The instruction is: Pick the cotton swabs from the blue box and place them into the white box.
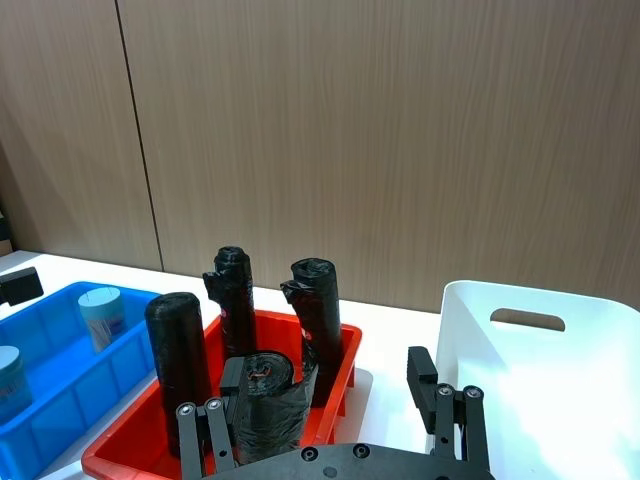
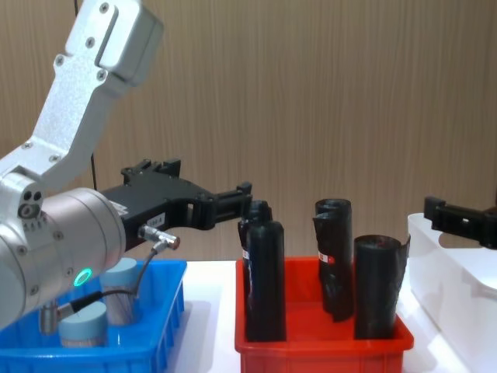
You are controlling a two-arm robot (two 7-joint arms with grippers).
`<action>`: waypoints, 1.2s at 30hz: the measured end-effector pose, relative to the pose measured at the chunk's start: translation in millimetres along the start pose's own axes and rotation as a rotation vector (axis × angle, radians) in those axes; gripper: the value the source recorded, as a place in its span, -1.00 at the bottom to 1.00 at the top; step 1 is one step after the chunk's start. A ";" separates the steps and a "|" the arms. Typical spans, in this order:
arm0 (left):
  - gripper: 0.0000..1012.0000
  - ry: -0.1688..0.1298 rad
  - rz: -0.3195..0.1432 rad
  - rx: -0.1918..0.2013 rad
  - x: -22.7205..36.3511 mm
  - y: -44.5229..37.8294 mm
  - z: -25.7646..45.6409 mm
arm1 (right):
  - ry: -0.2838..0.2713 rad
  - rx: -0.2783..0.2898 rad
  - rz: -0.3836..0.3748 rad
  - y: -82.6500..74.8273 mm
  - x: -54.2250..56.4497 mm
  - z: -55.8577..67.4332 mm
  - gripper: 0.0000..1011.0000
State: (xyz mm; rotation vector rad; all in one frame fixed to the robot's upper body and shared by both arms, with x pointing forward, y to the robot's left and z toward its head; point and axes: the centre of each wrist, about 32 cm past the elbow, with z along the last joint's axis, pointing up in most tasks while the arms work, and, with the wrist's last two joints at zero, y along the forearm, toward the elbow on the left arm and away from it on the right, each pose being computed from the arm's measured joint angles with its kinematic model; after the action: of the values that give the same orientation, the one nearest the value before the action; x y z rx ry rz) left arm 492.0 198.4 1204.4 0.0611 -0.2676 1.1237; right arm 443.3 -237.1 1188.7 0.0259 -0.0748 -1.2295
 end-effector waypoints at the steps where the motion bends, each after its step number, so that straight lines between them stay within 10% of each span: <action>1: 0.98 0.000 0.000 0.000 0.0 0.0 0.0 | 0.000 0.000 0.000 0.0 0.0 0.0 0.98; 25: 0.98 0.001 0.000 0.004 1.0 -0.4 -0.6 | 0.000 0.000 0.000 0.0 0.0 0.0 0.98; 36: 0.98 0.036 0.019 0.082 16.2 -1.2 -7.5 | 0.000 0.000 0.000 0.0 0.0 0.0 0.98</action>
State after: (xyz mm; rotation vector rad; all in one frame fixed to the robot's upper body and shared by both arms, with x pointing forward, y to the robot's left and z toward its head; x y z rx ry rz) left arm 501.0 213.6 1201.3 0.1114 -0.1901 1.1534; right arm 443.3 -237.1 1188.7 0.0259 -0.0748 -1.2295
